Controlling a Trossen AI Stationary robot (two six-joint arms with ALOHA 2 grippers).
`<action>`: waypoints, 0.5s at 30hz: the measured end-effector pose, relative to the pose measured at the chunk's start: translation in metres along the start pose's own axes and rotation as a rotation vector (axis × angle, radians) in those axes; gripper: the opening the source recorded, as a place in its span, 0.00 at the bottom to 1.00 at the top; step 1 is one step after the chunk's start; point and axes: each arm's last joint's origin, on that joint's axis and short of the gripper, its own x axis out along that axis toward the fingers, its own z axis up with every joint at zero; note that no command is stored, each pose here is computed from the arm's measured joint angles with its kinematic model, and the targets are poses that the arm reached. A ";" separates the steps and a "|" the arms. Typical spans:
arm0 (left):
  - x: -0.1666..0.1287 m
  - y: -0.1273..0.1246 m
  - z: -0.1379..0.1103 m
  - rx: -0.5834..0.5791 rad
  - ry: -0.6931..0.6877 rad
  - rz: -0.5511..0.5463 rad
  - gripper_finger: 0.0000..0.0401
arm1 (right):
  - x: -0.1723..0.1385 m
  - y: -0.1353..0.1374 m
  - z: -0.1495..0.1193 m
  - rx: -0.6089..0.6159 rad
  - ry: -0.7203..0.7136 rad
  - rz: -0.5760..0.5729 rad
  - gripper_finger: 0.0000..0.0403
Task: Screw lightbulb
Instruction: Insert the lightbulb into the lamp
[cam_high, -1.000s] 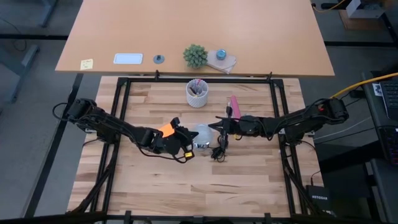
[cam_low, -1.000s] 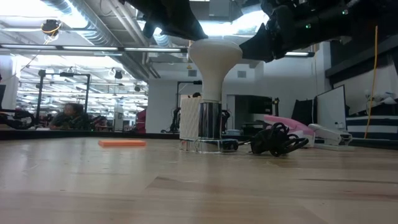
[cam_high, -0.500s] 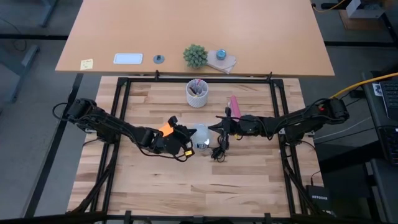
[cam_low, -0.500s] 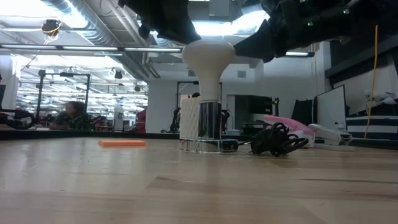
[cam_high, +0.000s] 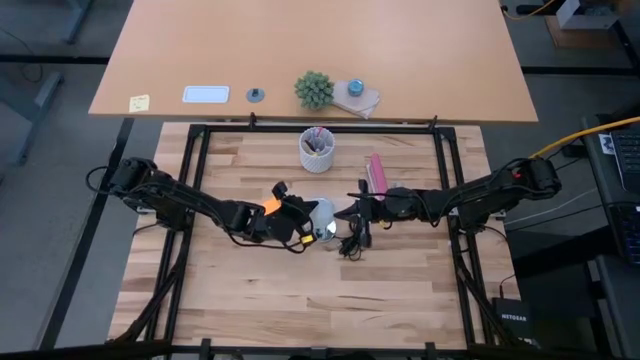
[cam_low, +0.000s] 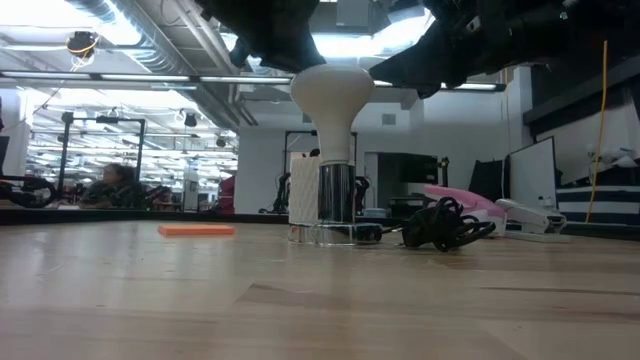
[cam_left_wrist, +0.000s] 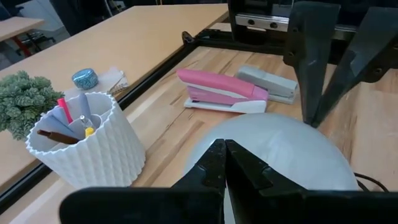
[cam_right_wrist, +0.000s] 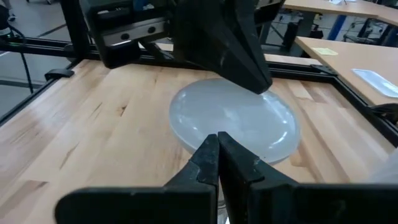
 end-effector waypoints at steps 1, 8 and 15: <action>0.000 0.000 0.000 -0.002 0.000 -0.002 0.00 | 0.000 0.000 0.000 0.000 0.000 0.009 0.02; 0.000 -0.001 0.001 -0.010 -0.004 -0.023 0.00 | 0.000 0.002 -0.001 0.000 0.005 0.071 0.02; 0.000 -0.001 0.001 -0.010 -0.003 -0.025 0.00 | 0.000 0.004 -0.002 0.000 0.009 0.133 0.02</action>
